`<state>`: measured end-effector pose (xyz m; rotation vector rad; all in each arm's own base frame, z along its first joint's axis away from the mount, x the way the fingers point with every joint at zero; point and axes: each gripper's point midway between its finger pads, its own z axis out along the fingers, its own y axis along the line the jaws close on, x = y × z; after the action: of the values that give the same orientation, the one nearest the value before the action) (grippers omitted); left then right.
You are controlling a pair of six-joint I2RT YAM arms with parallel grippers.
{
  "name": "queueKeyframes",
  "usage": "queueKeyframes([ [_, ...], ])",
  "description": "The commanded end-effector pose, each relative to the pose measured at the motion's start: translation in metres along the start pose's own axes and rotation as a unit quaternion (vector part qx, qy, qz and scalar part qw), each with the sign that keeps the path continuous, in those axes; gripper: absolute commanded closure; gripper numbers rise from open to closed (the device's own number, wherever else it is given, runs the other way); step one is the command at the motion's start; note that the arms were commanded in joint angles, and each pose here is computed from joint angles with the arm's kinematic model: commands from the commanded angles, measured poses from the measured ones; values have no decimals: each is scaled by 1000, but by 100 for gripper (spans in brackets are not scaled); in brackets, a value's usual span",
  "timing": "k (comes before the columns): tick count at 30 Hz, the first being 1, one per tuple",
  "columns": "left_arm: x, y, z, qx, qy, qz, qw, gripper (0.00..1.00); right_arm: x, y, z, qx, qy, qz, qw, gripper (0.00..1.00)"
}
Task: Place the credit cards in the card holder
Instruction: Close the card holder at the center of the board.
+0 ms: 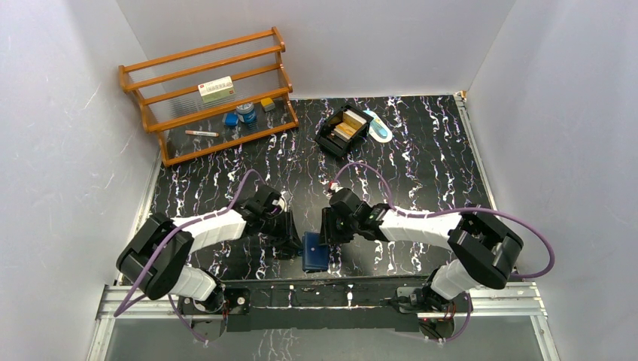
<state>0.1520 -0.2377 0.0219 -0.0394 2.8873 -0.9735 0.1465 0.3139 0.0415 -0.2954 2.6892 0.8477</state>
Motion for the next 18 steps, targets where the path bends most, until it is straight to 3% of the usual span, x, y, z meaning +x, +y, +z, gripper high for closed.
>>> queueKeyframes([
  [1,8,-3,3,5,14,-5,1000,89,3,10,-2,-2,-1,-4,1000,59],
  [3,3,-18,-1,35,6,5,999,100,5,9,-2,2,0,-6,1000,59],
  [7,-10,-71,-20,166,-36,31,985,100,9,-4,-2,24,-3,-5,1000,59],
  [12,-8,-103,-34,288,-51,42,955,100,12,-16,-6,35,-19,4,999,60],
  [18,-5,-106,-37,322,-62,61,943,100,13,-18,-9,25,-25,8,999,61],
])
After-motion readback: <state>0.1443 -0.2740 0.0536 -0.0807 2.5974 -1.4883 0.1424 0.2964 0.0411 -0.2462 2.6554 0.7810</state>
